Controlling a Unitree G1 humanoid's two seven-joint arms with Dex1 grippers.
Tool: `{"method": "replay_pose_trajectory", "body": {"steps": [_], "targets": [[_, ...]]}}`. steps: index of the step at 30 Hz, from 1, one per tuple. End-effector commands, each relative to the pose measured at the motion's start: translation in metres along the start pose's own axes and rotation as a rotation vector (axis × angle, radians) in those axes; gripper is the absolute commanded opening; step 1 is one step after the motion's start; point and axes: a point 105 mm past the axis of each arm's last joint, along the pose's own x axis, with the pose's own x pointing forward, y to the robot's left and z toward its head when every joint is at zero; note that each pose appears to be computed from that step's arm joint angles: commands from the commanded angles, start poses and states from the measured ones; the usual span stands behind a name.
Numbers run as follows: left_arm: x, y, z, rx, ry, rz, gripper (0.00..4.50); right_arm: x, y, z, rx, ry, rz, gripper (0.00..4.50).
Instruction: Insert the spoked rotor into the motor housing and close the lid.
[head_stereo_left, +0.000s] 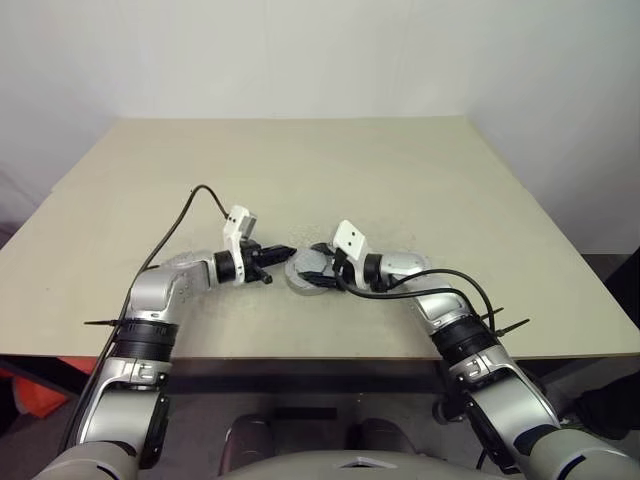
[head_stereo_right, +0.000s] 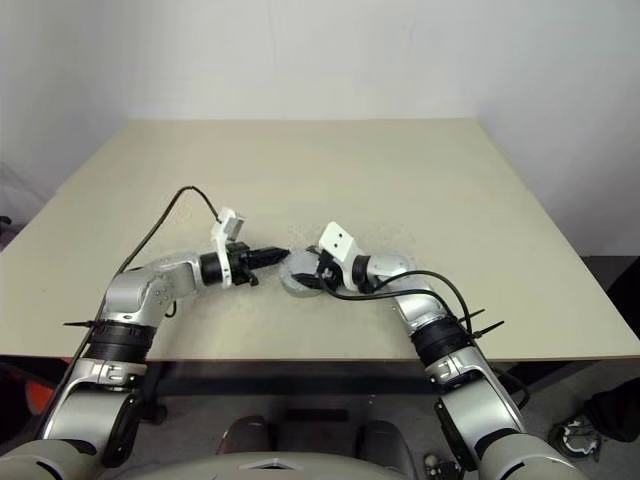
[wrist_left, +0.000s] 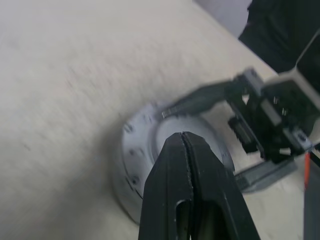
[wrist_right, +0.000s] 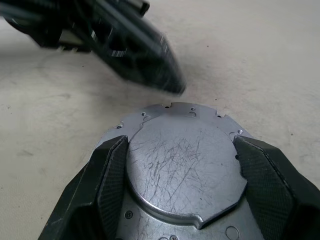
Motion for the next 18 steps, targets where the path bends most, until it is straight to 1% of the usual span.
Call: {"method": "replay_pose_trajectory", "body": {"steps": [1, 4, 6, 12, 14, 15, 16, 17, 18], "targets": [[0.000, -0.009, 0.006, -0.003, -0.004, -0.037, 0.02, -0.005, -0.002, -0.033, 0.027, 0.135, -0.038, 2.95], [0.000, 0.004, -0.010, 0.003, 0.070, 0.056, 0.02, -0.005, -0.005, -0.031, 0.027, 0.132, -0.047, 2.95], [-0.001, 0.008, -0.016, 0.011, 0.095, 0.081, 0.02, -0.004, -0.006, -0.028, 0.033, 0.125, -0.053, 2.95], [-0.003, 0.006, -0.018, 0.009, 0.094, 0.076, 0.02, -0.005, -0.007, -0.023, 0.075, 0.110, -0.043, 2.95], [-0.003, 0.005, -0.019, 0.008, 0.094, 0.076, 0.00, -0.006, -0.005, -0.019, 0.060, 0.100, -0.026, 3.68], [-0.003, 0.005, -0.019, 0.008, 0.094, 0.075, 0.00, -0.007, -0.007, -0.015, 0.044, 0.089, -0.038, 3.91], [-0.003, 0.004, -0.019, 0.008, 0.093, 0.074, 0.00, -0.008, -0.008, -0.011, 0.031, 0.078, -0.050, 4.28], [-0.003, 0.004, -0.019, 0.008, 0.093, 0.072, 0.00, -0.010, -0.009, -0.005, 0.021, 0.057, -0.051, 4.46], [-0.003, 0.004, -0.019, 0.008, 0.093, 0.071, 0.00, -0.013, -0.009, 0.000, 0.015, 0.037, -0.049, 4.46]]}}
